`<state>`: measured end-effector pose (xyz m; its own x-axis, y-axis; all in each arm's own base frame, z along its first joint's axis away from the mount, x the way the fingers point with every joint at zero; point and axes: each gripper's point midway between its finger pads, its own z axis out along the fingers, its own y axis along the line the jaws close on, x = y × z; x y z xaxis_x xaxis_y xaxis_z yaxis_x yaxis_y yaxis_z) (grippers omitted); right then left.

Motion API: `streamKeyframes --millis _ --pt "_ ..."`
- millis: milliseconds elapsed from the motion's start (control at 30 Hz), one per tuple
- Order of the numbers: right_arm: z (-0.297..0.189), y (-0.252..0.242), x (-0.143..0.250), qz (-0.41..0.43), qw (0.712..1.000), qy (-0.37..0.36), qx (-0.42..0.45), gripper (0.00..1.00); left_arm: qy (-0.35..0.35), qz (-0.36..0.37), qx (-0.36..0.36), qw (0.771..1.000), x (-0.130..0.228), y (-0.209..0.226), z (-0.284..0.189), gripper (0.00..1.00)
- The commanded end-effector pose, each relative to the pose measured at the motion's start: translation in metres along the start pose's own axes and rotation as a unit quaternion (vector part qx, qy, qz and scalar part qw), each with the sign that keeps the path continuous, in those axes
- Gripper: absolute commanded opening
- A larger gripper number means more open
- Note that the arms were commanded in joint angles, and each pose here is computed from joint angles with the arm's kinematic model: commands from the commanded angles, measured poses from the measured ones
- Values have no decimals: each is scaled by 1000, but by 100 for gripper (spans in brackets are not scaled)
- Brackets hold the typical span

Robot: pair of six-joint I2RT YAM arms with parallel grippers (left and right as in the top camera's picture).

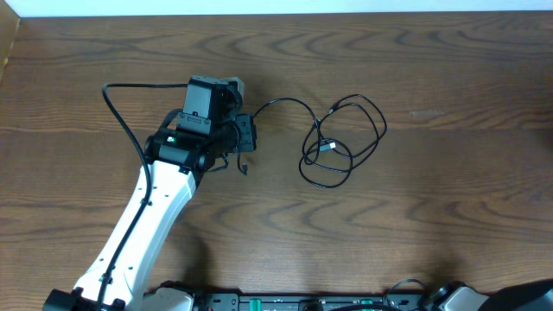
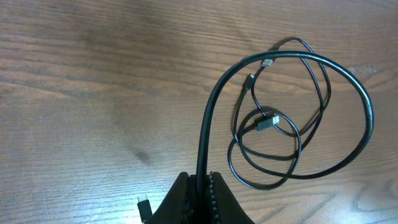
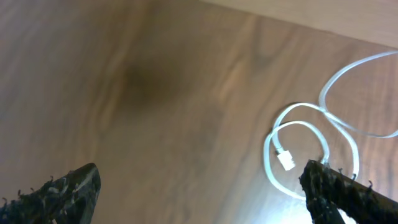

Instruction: Untangle cables

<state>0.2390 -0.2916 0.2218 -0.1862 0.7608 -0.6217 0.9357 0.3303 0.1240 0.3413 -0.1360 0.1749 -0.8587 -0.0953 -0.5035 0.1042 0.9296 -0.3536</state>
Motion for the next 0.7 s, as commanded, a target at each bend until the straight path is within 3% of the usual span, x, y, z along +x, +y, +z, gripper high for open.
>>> streamKeyframes --millis 0,267,467,567,667 --pt "-37 35 5 -37 997 -20 -60 99 0 8 4 1000 3 -1 -3 8" --pt "-98 59 32 -84 989 -35 -119 99 0 8 6 1000 3 -2 -3 8" --pt "-132 70 66 -143 972 -2 -188 99 4 6 26 1000 5 -9 -5 8" --pt "-154 91 87 -223 936 11 -273 99 4 6 26 1000 5 -9 -5 7" --pt "-186 115 112 -294 876 23 -382 99 6 -2 25 1000 6 -9 -5 8"
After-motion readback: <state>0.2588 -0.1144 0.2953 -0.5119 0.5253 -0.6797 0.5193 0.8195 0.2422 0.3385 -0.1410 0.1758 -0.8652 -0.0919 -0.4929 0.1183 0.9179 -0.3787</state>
